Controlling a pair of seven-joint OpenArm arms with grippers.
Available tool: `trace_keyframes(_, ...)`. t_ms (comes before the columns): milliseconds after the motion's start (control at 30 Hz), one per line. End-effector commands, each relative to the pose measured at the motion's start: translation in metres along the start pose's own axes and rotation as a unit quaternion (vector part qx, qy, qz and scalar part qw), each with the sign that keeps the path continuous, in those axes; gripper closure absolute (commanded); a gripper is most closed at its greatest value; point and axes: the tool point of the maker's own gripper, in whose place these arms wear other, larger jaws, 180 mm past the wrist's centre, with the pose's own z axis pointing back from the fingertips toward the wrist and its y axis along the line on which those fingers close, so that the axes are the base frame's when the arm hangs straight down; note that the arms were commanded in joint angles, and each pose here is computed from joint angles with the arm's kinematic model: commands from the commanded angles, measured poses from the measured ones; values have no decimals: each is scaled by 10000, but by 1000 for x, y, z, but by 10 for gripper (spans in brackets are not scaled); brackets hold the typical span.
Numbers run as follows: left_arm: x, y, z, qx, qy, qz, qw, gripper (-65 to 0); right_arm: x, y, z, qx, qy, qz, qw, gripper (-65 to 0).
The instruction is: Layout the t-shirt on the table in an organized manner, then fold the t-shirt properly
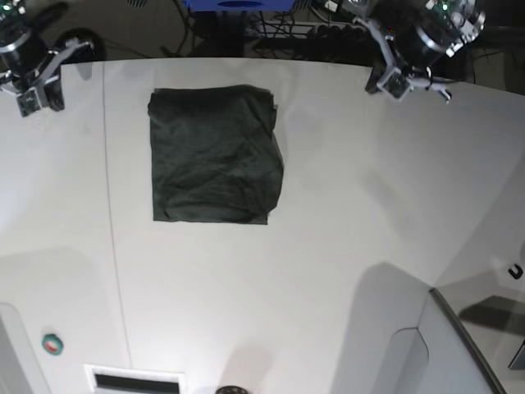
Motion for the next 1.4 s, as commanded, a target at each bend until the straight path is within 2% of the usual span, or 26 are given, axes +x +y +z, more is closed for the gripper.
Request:
trace_keyframes(0,-2,-11,7,-72,-58,-38,9999,0,2,-10,6,-21,-23,137,9999,-2)
trace_keyframes(133,-31,-51,24,-260,219,-12,9994,0,-39,-33,27,-231,876,217,9956,-2)
trace_keyframes(267,-66,-90,36,-536,586,275,9965,0,-77,-48,48,-337,1822,306,9822,-3)
trace_keyframes(367,-105,-113,39,-717,1029,630,9901,0,-104,-25,63,-18,2281,321,9731,-3)
trace_keyframes(433,-141,-134,42,-928,1380,882,9821,0,-127,10,70,480,2585,286,9644,-3)
trace_keyframes(467,-149,-143,40,-1029,1386,973,9802,0,-141,28,73,719,2748,231,9585,-3)
trace_keyframes(500,-158,-153,39,-1144,1402,1074,9776,0,-155,47,74,967,2905,167,9518,-5)
trace_keyframes(533,-170,-165,40,-1277,1448,1181,9740,0,-175,71,79,1299,3156,92,9399,-5)
trace_keyframes(633,-204,-195,38,-1700,1622,1399,9619,0,-234,135,91,2136,3863,-107,8972,-5)
trace_keyframes(667,-217,-206,36,-1843,1739,1482,9560,0,-256,158,95,2367,4110,-221,8801,-6)
trace_keyframes(733,-246,-221,33,-2103,2056,1612,9421,0,-290,198,86,2613,4317,-663,8608,-6)
trace_keyframes(767,-259,-224,31,-2174,2215,1706,9352,0,-311,211,82,2577,4428,-982,8532,-6)
trace_keyframes(867,-282,-224,21,-2238,2626,1964,9178,0,-336,235,57,2214,4328,-1938,8521,-6)
trace_keyframes(900,-283,-222,16,-2192,2682,2077,9148,0,-333,238,46,2050,4151,-2190,8589,-6)
trace_keyframes(933,-280,-216,7,-2118,2683,2159,9146,0,-325,239,33,1865,3856,-2427,8704,-6)
trace_keyframes(967,-277,-207,-2,-2009,2631,2194,9178,0,-308,238,13,1741,3380,-2583,8881,-6)
trace_keyframes(1000,-273,-196,-14,-1797,2526,2177,9255,0,-297,238,2,1684,3069,-2657,8983,-6)
trace_keyframes(1100,-261,-158,-46,-960,2235,1842,9523,0,-290,233,-13,1465,2902,-2444,9136,-6)
trace_keyframes(1167,-255,-137,-62,-631,2145,1519,9628,0,-290,222,-23,1209,2899,-2165,9244,-6)
trace_keyframes(1233,-249,-125,-72,-593,2148,1256,9667,0,-292,204,-30,865,2877,-1886,9350,-6)
trace_keyframes(1367,-244,-120,-81,-783,2144,905,9694,0,-300,177,-29,566,2928,-1570,9415,-6)
